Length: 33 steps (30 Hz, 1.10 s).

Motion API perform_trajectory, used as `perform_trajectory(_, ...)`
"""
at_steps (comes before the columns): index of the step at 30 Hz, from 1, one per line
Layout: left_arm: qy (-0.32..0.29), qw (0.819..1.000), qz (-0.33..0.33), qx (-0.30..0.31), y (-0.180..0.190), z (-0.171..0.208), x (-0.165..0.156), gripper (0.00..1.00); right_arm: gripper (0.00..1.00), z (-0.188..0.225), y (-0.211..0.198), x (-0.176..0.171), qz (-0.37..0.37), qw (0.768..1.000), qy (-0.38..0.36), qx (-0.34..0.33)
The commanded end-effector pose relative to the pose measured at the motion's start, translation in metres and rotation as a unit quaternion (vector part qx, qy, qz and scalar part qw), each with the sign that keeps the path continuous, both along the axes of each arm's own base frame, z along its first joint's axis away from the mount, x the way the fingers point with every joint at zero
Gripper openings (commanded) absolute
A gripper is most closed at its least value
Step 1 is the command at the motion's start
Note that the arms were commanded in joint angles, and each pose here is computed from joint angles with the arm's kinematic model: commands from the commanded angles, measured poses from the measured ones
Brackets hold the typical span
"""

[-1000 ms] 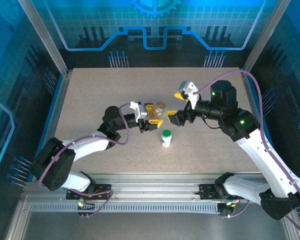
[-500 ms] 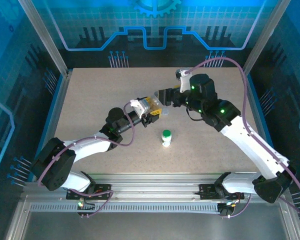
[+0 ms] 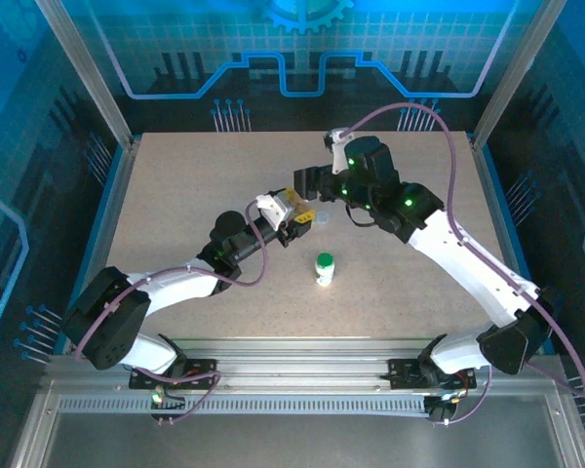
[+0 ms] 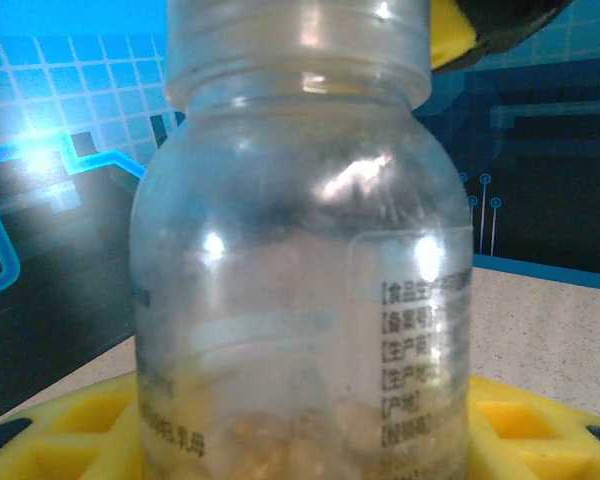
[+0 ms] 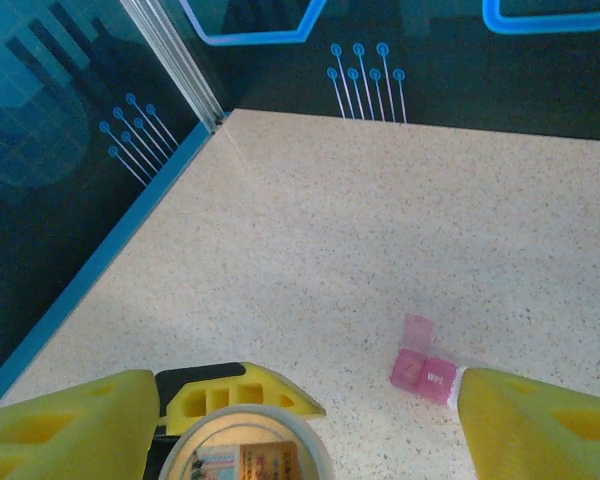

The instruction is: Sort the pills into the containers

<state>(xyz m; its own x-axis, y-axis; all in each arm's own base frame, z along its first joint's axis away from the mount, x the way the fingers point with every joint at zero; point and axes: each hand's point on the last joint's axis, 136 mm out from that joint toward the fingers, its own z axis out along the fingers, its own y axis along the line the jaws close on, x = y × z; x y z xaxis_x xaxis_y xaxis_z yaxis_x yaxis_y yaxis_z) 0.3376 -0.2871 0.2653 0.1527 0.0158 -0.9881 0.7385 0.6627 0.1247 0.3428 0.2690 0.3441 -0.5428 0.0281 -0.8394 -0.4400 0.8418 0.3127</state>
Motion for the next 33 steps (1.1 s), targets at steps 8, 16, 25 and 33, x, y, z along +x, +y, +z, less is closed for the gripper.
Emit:
perform_trajectory(8,-0.012,1.000,0.011,0.004,0.001,0.000,0.000,0.00,0.66,-0.006,0.017,-0.003,0.020,1.000,0.018,0.007)
perform_trajectory(16,-0.012,1.000,0.011,-0.002,0.002,0.006,-0.001,0.00,0.50,-0.018,0.019,-0.010,0.029,0.999,0.034,0.018)
perform_trajectory(25,-0.020,1.000,0.000,-0.007,0.001,0.006,-0.005,0.00,0.37,-0.012,0.025,-0.024,0.085,0.996,0.011,0.039)
perform_trajectory(33,-0.031,0.992,-0.115,-0.039,-0.007,0.020,-0.040,0.00,0.29,-0.004,0.036,-0.077,0.322,0.939,-0.103,0.055)
